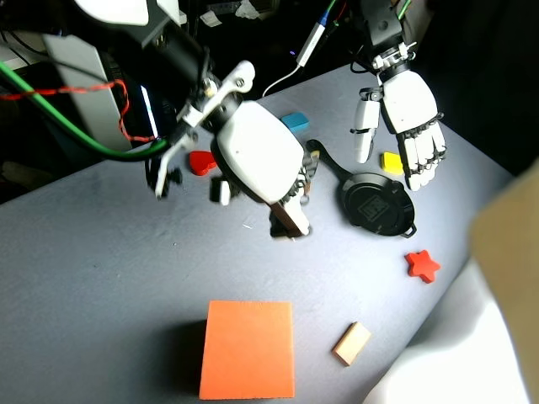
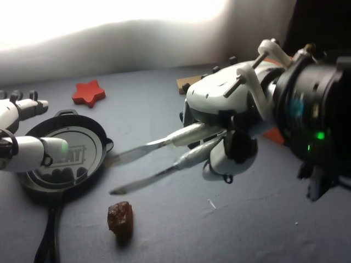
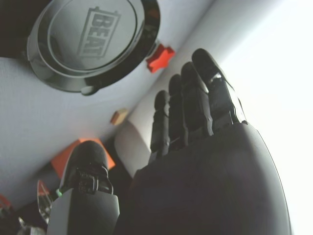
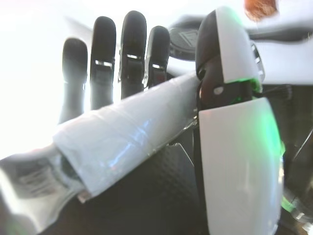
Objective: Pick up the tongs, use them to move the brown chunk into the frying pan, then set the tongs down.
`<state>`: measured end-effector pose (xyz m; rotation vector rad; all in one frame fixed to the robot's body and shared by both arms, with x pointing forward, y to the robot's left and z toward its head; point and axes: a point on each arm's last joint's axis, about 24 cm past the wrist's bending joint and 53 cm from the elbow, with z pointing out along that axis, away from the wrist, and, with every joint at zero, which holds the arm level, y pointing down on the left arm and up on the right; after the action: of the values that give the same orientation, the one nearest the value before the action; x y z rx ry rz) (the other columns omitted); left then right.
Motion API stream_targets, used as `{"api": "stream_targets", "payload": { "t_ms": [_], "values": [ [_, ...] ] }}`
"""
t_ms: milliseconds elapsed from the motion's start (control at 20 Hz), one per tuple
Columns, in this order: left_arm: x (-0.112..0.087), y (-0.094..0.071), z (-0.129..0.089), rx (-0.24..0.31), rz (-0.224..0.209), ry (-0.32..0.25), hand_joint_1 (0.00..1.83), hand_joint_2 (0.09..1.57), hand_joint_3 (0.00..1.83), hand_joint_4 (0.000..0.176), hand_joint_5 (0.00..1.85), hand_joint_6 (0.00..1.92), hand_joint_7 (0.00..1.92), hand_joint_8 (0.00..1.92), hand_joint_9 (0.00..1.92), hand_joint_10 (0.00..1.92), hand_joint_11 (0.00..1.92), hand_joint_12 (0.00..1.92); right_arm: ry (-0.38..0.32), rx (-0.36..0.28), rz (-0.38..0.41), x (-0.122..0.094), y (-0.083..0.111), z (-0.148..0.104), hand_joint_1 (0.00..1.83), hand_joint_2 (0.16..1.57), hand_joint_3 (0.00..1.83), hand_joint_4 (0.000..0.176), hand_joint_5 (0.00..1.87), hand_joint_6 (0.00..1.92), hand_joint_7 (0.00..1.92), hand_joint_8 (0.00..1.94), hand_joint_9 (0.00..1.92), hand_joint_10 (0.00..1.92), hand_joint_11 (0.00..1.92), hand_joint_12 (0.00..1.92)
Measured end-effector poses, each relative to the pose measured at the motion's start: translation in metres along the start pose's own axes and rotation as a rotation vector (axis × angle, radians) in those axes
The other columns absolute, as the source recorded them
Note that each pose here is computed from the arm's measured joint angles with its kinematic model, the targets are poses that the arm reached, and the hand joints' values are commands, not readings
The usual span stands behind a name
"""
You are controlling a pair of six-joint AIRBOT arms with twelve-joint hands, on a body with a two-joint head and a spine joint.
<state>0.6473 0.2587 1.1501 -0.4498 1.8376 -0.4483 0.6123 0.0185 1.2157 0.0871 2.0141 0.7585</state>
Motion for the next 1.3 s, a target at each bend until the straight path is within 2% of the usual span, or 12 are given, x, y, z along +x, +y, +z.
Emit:
{"api": "stream_targets", "payload": {
  "t_ms": [50, 150, 250, 300, 350, 700, 750, 950, 1050, 1200, 1300],
  "values": [
    [0.001, -0.001, 0.000, 0.004, -0.001, 0.004, 0.00, 1.27, 0.00, 0.032, 0.14, 0.00, 0.20, 0.00, 0.21, 0.00, 0.00, 0.72, -0.034, -0.003, -0.015, -0.002, 0.004, -0.002, 1.08, 1.16, 0.05, 0.000, 0.83, 0.28, 0.93, 0.04, 0.60, 0.67, 0.22, 1.55],
    [0.000, -0.004, 0.000, 0.018, 0.000, -0.001, 0.00, 1.27, 0.00, 0.034, 0.13, 0.00, 0.19, 0.00, 0.20, 0.00, 0.00, 0.69, -0.037, 0.025, -0.005, 0.005, 0.002, -0.002, 1.06, 1.17, 0.05, 0.000, 0.81, 0.28, 0.91, 0.02, 0.57, 0.70, 0.18, 1.60],
    [0.000, -0.004, 0.000, 0.018, -0.001, -0.001, 0.00, 1.27, 0.00, 0.041, 0.11, 0.00, 0.18, 0.00, 0.20, 0.00, 0.00, 0.72, 0.021, 0.071, 0.048, 0.026, -0.005, -0.002, 1.06, 1.17, 0.05, 0.000, 0.80, 0.29, 0.91, 0.02, 0.56, 0.71, 0.16, 1.60],
    [0.000, -0.004, 0.000, 0.021, -0.002, -0.002, 0.00, 1.27, 0.00, 0.038, 0.11, 0.00, 0.18, 0.00, 0.19, 0.00, 0.00, 0.72, 0.063, 0.102, 0.087, 0.039, -0.011, -0.002, 1.06, 1.17, 0.05, 0.000, 0.80, 0.28, 0.90, 0.02, 0.55, 0.70, 0.16, 1.60],
    [0.000, -0.005, 0.000, 0.028, 0.002, -0.003, 0.00, 1.27, 0.00, 0.038, 0.11, 0.00, 0.18, 0.00, 0.19, 0.00, 0.00, 0.72, 0.076, 0.116, 0.104, 0.043, -0.013, -0.003, 1.06, 1.17, 0.05, 0.000, 0.80, 0.28, 0.90, 0.02, 0.55, 0.70, 0.16, 1.60],
    [0.005, -0.002, -0.001, 0.025, 0.000, 0.010, 0.00, 1.26, 0.00, 0.031, 0.16, 0.01, 0.24, 0.01, 0.24, 0.01, 0.00, 0.80, 0.096, 0.120, 0.153, 0.050, -0.005, 0.008, 1.05, 1.16, 0.04, 0.000, 0.80, 0.29, 0.91, 0.02, 0.56, 0.71, 0.16, 1.58],
    [0.005, -0.003, -0.001, 0.028, 0.003, 0.010, 0.00, 1.26, 0.00, 0.033, 0.17, 0.01, 0.25, 0.01, 0.25, 0.01, 0.00, 0.83, 0.098, 0.128, 0.163, 0.050, -0.006, 0.011, 1.05, 1.16, 0.04, 0.000, 0.80, 0.29, 0.92, 0.02, 0.56, 0.71, 0.15, 1.60],
    [0.008, 0.000, -0.001, 0.022, 0.009, 0.017, 0.00, 1.28, 0.00, 0.036, 0.12, 0.00, 0.20, 0.00, 0.22, 0.00, 0.00, 0.77, 0.084, 0.155, 0.162, 0.046, -0.016, 0.022, 1.06, 1.14, 0.02, 0.000, 0.81, 0.29, 0.93, 0.02, 0.58, 0.69, 0.17, 1.58],
    [0.009, 0.002, -0.002, 0.018, 0.007, 0.019, 0.00, 1.27, 0.00, 0.049, 0.11, 0.00, 0.21, 0.00, 0.22, 0.00, 0.00, 0.77, 0.102, 0.175, 0.167, 0.054, -0.022, 0.026, 1.08, 1.14, 0.02, 0.000, 0.78, 0.29, 0.91, 0.01, 0.56, 0.70, 0.15, 1.61],
    [0.008, 0.002, -0.002, 0.017, 0.002, 0.012, 0.01, 1.28, 0.00, 0.047, 0.10, 0.00, 0.19, 0.00, 0.20, 0.00, 0.00, 0.71, 0.142, 0.172, 0.163, 0.067, -0.021, 0.028, 1.05, 1.14, 0.02, 0.000, 0.78, 0.29, 0.91, 0.01, 0.56, 0.70, 0.15, 1.60],
    [0.007, 0.002, -0.002, 0.017, 0.002, 0.011, 0.04, 1.27, 0.00, 0.045, 0.12, 0.00, 0.21, 0.01, 0.22, 0.00, 0.00, 0.77, 0.154, 0.174, 0.165, 0.072, -0.022, 0.028, 1.05, 1.14, 0.02, 0.000, 0.77, 0.29, 0.91, 0.01, 0.56, 0.70, 0.15, 1.61]
  ]
}}
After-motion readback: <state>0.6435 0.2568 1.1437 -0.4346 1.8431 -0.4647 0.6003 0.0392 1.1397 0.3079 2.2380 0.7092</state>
